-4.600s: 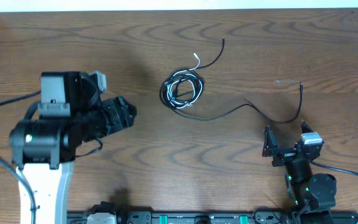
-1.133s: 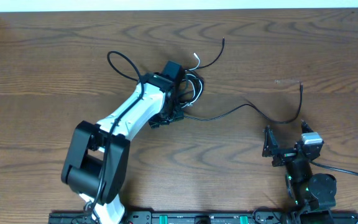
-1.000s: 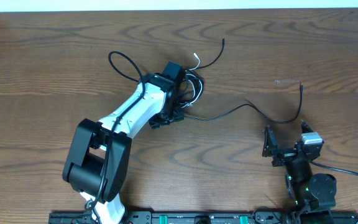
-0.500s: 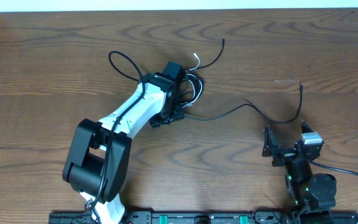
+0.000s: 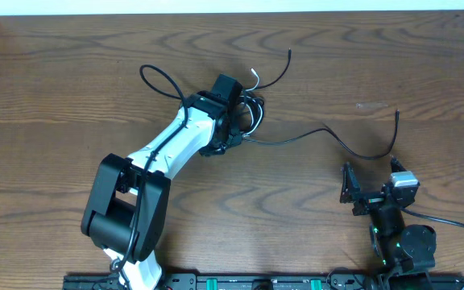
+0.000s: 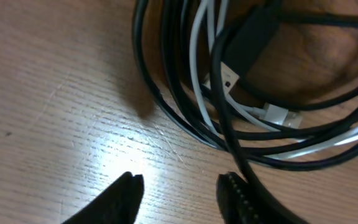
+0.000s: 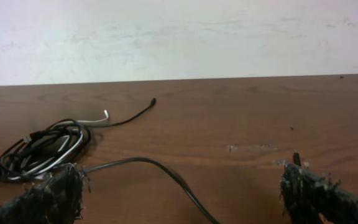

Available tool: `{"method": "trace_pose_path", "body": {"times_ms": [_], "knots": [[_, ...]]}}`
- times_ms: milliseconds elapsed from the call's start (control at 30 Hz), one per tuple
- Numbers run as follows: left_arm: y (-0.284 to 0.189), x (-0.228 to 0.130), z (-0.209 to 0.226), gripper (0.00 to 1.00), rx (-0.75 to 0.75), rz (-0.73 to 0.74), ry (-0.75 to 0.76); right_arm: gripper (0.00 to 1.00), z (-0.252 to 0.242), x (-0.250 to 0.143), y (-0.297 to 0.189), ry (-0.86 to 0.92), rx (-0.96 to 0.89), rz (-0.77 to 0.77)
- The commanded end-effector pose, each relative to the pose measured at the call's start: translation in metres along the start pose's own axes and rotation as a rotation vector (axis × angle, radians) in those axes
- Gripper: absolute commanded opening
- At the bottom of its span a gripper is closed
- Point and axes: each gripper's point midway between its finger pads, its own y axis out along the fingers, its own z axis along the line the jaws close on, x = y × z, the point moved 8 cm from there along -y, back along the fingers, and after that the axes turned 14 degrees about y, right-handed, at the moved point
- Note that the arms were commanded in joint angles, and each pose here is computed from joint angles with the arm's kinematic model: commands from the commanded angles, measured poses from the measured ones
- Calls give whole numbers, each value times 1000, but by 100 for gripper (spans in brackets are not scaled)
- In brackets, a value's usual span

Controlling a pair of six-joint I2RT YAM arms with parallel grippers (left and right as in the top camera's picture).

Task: Untangle cables
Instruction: 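Lower the left gripper over the black and white cable bundle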

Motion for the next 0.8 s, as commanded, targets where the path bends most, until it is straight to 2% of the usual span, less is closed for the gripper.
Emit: {"method": "trace_pose_path", "body": {"times_ms": [0,33,133,367,533,567,633,700,733,767], "knots": [[5,-2,1,38,13,10,-25,99,-1,0,0,-13,-11,-3],[5,-2,1,34,12,10,-26,99,-1,0,0,-13,-11,-2],[5,-3,2,9,18,19,-25,99,-1,0,0,-13,-11,-2],[-1,5,26,8,41,53,-92,99,-1,0,0,-13,-11,-2],[-11,16,27,8,-102,93,-148,99,-1,0,0,-13,-11,-2],[-12,17,25,14,-132,100,-151,99,-1,0,0,-13,-10,-2],[-13,18,18,35,-201,114,-147,99,-1,0,0,-13,-11,-3],[-13,17,10,50,-232,113,-131,99,-1,0,0,-13,-10,-2],[-13,16,5,57,-239,107,-117,99,-1,0,0,-13,-11,-3],[-13,16,2,60,-242,103,-109,99,-1,0,0,-13,-10,-3]]}}
